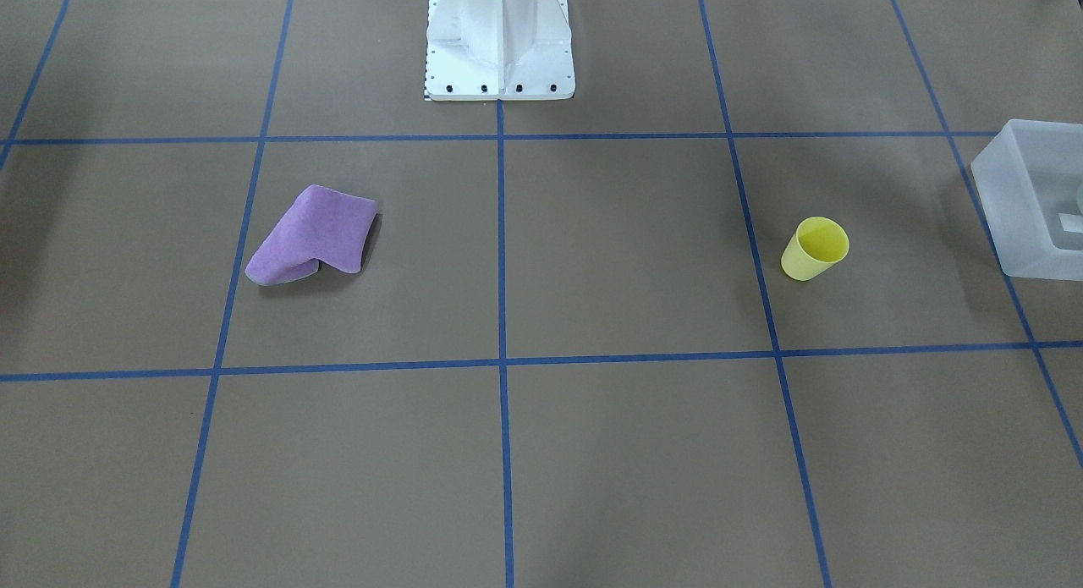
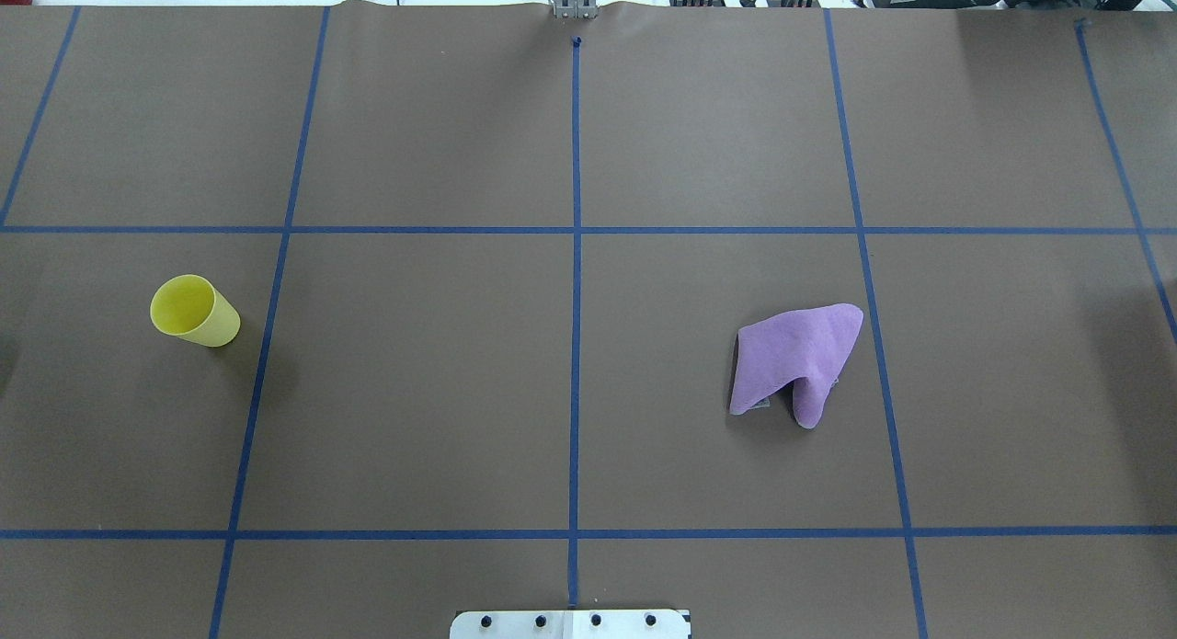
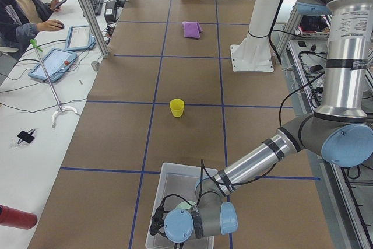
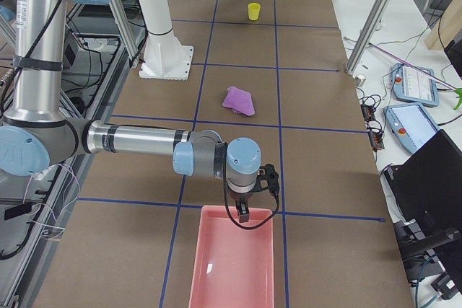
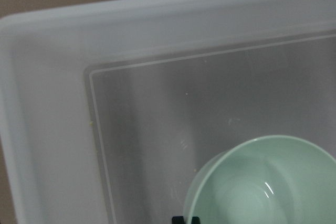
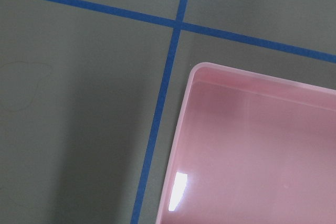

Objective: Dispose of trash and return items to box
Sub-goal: 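Release the bowl and move the left gripper toward the yellow cup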

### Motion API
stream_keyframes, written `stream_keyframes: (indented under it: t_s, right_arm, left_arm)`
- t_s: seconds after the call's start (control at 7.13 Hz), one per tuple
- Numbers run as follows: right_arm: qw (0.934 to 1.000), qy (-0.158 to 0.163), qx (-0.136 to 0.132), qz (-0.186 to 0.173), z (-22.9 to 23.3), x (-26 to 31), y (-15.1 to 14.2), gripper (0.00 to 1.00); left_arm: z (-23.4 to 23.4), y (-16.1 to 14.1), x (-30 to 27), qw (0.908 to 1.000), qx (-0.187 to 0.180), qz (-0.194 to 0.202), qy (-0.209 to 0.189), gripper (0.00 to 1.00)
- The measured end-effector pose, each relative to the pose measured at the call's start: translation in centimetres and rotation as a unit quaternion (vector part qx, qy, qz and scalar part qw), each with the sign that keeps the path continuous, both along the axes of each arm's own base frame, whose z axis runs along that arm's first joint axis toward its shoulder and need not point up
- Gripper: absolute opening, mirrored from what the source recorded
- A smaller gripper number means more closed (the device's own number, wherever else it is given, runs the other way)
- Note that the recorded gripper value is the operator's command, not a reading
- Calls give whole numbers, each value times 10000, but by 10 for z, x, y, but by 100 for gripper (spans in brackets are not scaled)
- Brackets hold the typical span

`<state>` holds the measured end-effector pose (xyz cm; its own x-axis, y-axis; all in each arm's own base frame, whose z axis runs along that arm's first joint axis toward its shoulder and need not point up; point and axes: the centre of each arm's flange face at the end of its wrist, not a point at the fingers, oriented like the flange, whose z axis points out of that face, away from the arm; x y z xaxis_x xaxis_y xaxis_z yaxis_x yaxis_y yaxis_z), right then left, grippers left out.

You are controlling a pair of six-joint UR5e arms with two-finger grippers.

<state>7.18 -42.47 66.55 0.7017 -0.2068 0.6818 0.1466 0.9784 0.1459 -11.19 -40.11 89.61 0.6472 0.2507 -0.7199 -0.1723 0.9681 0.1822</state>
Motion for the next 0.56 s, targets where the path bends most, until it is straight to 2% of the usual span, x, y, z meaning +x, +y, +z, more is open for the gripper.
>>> stream_keyframes:
  t_s: [0.14,0.28,0.56]
  right_arm:
    - [10000,0,2,-2,0,0,0,100]
    - [10000,0,3,-1,-1,-1,-1,100]
    - [10000,0,6,-1,-1,-1,-1,100]
  left_arm:
    - [-1,-1,0,10000,14,-5,-9,75]
    - [-3,-3,0,10000,41,-5,-13,83]
    - [-30,-19,-6,9997,259,-49,-18,86]
